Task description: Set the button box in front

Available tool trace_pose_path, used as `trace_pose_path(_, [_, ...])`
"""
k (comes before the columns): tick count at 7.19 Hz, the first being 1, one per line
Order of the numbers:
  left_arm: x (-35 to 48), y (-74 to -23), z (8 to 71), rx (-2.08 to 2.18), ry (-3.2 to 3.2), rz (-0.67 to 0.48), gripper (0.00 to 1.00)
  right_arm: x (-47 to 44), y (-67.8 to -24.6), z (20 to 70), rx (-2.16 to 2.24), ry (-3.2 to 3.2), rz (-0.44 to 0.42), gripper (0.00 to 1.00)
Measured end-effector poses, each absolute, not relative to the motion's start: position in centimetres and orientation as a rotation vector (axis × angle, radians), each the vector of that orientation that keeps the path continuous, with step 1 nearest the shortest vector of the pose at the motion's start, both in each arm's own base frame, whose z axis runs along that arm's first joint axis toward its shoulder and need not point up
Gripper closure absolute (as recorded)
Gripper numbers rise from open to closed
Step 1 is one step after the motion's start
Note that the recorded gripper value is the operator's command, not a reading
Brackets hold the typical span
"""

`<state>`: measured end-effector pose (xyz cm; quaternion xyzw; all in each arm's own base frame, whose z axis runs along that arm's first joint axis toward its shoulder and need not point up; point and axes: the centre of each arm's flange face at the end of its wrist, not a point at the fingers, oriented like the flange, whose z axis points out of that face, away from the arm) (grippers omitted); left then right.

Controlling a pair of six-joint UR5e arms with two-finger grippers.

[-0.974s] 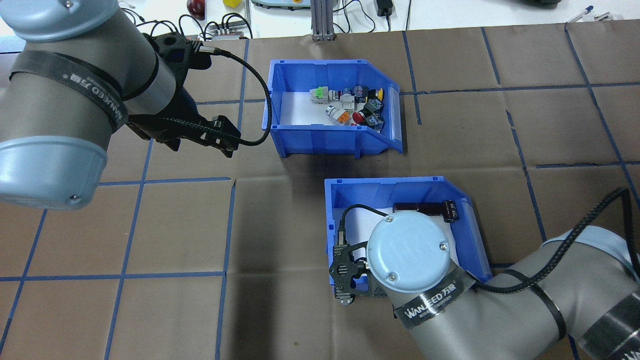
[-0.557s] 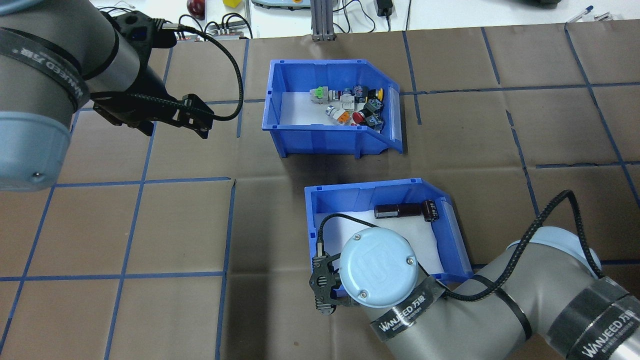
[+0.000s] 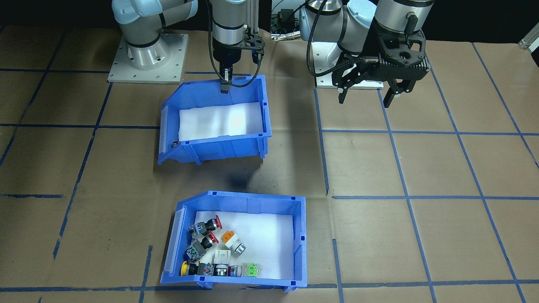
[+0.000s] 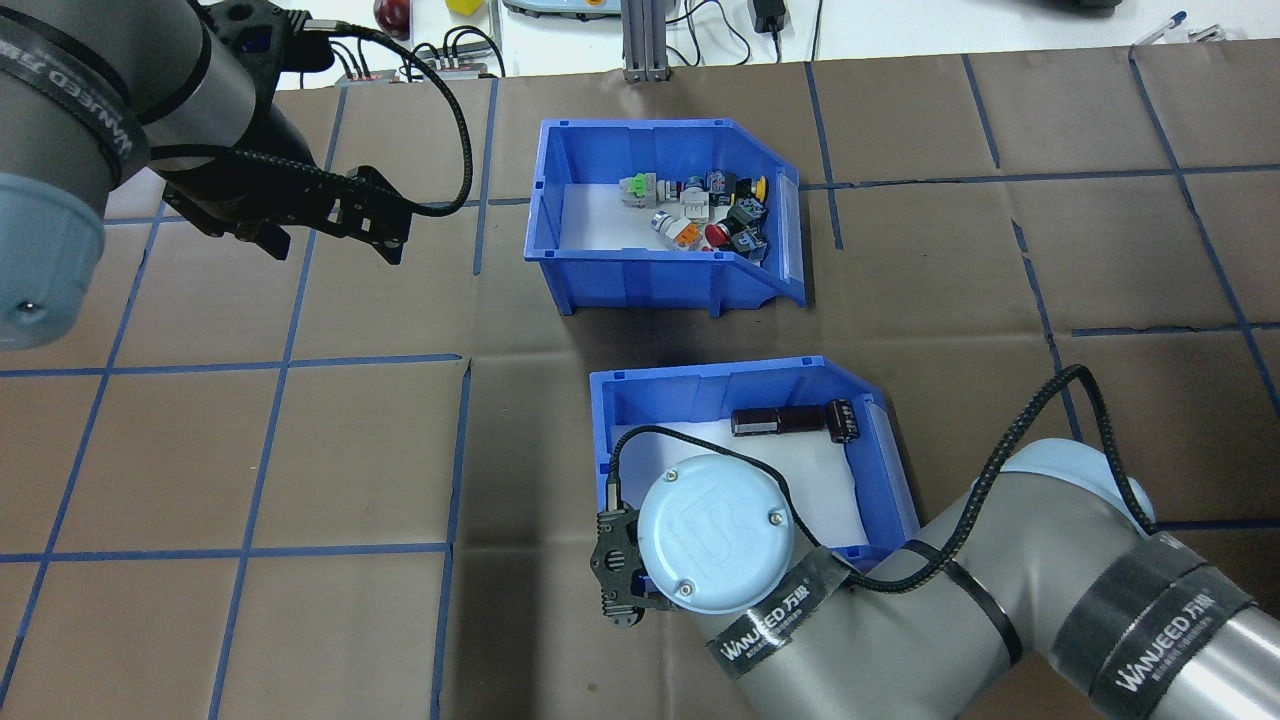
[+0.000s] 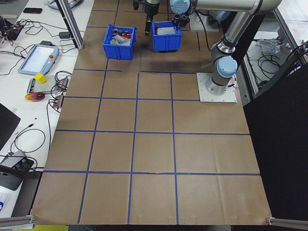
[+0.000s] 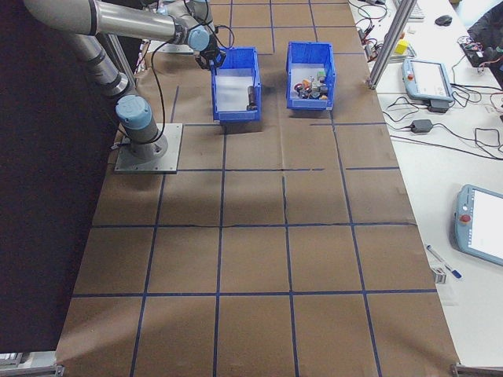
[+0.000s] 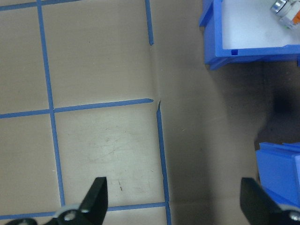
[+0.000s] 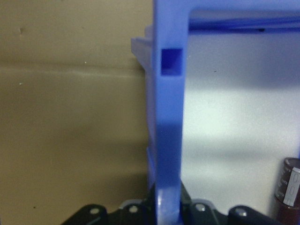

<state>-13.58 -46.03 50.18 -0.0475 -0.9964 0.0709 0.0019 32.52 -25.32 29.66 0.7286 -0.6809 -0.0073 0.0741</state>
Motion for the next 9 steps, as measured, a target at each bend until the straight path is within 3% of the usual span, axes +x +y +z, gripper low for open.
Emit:
trace_pose_path(1, [-13.5, -46.1, 50.2, -0.150, -3.127, 0.224, 0.01, 33.0, -25.5, 29.3, 2.185, -2.046, -0.030, 0.34])
trace_pose_path(2, [-13.5, -46.1, 50.2, -0.157, -3.128, 0.225, 0.01, 33.1, -25.6, 29.1, 2.182, -2.052, -0.037, 0.00])
trace_pose_path(5, [-13.4, -46.3, 49.8, -0.179, -3.127, 0.224, 0.01, 33.2, -26.0, 30.0, 2.133, -2.089, -0.020, 0.00])
trace_pose_path(9, [-13.3, -46.7, 50.3, -0.179, -3.126, 0.238, 0.01, 30.1, -28.4, 36.3, 2.020, -2.175, -0.053, 0.00])
